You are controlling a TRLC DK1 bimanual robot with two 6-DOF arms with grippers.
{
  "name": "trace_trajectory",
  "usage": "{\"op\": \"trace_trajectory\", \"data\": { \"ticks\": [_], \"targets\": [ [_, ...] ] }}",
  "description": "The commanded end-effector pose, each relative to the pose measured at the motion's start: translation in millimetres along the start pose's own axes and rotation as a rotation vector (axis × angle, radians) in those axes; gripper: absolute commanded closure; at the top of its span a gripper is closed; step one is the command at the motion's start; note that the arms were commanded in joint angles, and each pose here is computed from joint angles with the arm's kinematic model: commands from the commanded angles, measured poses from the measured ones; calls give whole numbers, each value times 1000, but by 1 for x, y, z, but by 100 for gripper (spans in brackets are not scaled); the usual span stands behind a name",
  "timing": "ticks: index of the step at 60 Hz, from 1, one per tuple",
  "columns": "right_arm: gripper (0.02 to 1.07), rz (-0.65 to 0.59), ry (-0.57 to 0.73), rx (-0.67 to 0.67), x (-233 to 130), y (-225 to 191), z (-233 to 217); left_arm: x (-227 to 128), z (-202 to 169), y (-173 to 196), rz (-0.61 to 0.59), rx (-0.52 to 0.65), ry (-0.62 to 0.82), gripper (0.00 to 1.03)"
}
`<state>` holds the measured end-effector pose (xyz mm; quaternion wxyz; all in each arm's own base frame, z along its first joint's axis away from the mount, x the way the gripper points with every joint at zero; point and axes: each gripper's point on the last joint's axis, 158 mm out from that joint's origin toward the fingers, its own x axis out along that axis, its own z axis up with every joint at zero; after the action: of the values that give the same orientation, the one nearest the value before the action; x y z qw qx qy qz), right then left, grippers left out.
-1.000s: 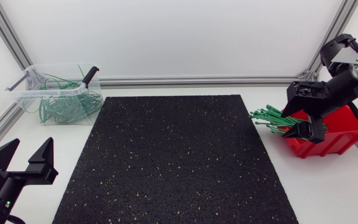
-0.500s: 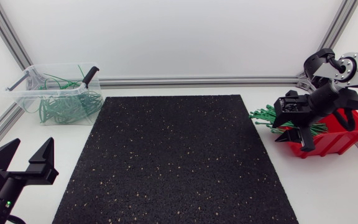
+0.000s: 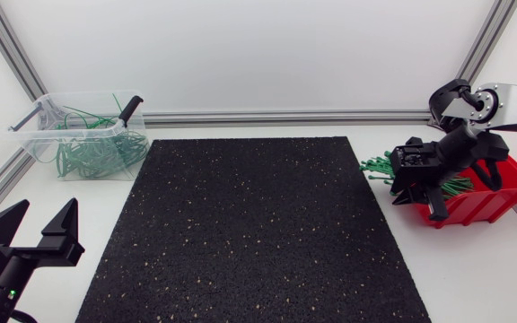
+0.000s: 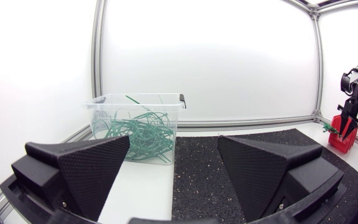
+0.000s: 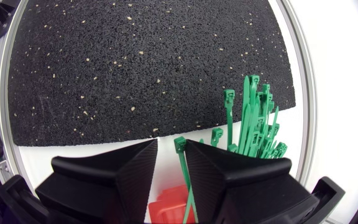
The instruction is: Take a green cable tie from the red box, thread the tail through the head to close it, then place it in the transparent bin on the left.
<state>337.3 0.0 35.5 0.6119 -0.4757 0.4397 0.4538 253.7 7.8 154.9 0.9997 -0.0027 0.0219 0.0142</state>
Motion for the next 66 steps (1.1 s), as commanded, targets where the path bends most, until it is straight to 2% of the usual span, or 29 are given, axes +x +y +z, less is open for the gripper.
{"op": "trace_trajectory", "data": {
  "ticks": [1, 6, 13, 22, 29, 41, 55, 66],
  "targets": [
    [75, -6, 11, -25, 0, -5, -3, 2, -24, -2, -8, -20, 59, 4],
    [80, -9, 26, -27, 1, -5, -5, 2, -24, -2, -8, -20, 59, 4],
    [80, -17, 27, -28, -1, -7, -5, 2, -24, -2, -9, -20, 59, 4],
    [90, -5, 56, -28, 2, -6, -9, 2, -24, -3, -11, -20, 60, 4],
    [101, 10, 55, -23, -3, -5, -8, 2, -24, -3, -12, -18, 60, 4],
    [101, -8, 48, -18, -19, -6, -6, 2, -24, -4, -14, -20, 60, 4],
    [101, -82, -11, -19, -66, -8, 15, 2, -24, -4, -15, -18, 60, 4],
    [101, -133, -107, 6, -110, -7, 44, 2, -24, -4, -17, -19, 60, 4]
  ]
}}
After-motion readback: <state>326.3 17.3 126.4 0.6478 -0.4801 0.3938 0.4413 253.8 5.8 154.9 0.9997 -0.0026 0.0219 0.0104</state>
